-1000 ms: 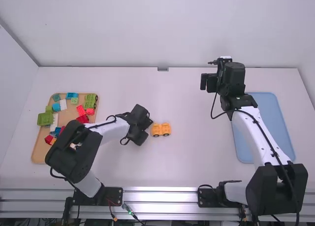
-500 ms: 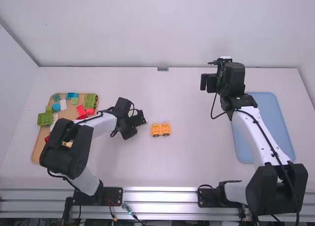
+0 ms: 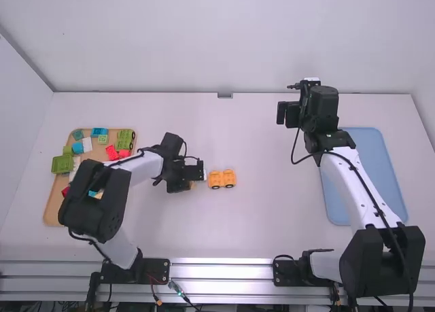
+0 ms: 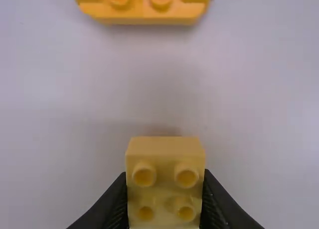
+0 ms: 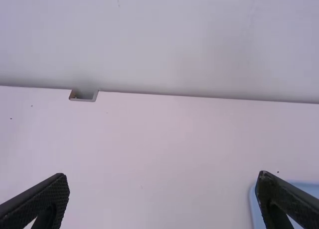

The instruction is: Assemble lego blocks to make yellow taxi

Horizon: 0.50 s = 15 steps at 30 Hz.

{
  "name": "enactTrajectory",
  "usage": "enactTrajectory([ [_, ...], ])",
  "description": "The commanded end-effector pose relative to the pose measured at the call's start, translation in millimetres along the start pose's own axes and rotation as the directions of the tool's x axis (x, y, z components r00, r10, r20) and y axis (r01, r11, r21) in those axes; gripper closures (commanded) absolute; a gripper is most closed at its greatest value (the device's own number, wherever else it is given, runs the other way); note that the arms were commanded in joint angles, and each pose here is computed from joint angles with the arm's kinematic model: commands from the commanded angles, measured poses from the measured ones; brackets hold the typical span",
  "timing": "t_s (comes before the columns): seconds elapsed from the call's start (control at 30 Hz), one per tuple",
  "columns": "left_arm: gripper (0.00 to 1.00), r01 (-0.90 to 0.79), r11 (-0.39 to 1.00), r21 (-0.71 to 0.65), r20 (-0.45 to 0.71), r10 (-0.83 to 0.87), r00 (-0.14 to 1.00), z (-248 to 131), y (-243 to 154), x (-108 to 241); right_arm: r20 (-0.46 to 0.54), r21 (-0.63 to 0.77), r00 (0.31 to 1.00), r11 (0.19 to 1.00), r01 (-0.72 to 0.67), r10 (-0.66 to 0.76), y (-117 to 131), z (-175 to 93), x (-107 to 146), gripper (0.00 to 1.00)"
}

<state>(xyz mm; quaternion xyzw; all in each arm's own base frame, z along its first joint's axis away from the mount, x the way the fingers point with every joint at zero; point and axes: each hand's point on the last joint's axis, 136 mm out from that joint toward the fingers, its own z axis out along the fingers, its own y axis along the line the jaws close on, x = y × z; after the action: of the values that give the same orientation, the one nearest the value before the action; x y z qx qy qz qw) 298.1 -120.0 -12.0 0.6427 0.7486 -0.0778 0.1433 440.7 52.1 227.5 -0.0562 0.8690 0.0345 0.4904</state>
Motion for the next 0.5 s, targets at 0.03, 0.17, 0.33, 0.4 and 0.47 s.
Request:
enactTrajectory([
  [0.03, 0.89, -0.013, 0.999, 0.041, -0.013, 0.014, 1.0, 4.8, 6.1, -2.5, 0.02, 0.0, 1.0, 1.0, -0.002, 0.002, 0.8, 0.2, -12.7, 0.01],
  [0.17, 0.92, 0.001, 0.997, 0.081, -0.029, 0.001, 1.0, 7.7, 6.0, -1.7, 0.007, 0.001, 1.0, 1.0, -0.002, 0.002, 0.7, 0.3, -9.5, 0.01],
  [0.33, 0.22, 0.004, 0.998, 0.064, -0.023, -0.003, 1.0, 9.4, 8.6, -2.4, 0.004, 0.002, 1.0, 1.0, -0.003, 0.003, 0.6, 0.3, -8.7, 0.01],
  [0.4, 0.01, 0.034, 0.998, 0.048, -0.019, -0.033, 0.999, 10.8, 11.4, -3.1, 0.005, 0.001, 1.0, 1.0, -0.002, 0.002, 0.7, 0.3, -9.0, 0.01],
  [0.47, 0.01, 0.073, 0.996, 0.041, -0.017, -0.073, 0.997, 10.5, 13.6, -4.2, 0.005, 0.001, 1.0, 1.0, -0.002, 0.002, 0.7, 0.3, -8.8, 0.01],
])
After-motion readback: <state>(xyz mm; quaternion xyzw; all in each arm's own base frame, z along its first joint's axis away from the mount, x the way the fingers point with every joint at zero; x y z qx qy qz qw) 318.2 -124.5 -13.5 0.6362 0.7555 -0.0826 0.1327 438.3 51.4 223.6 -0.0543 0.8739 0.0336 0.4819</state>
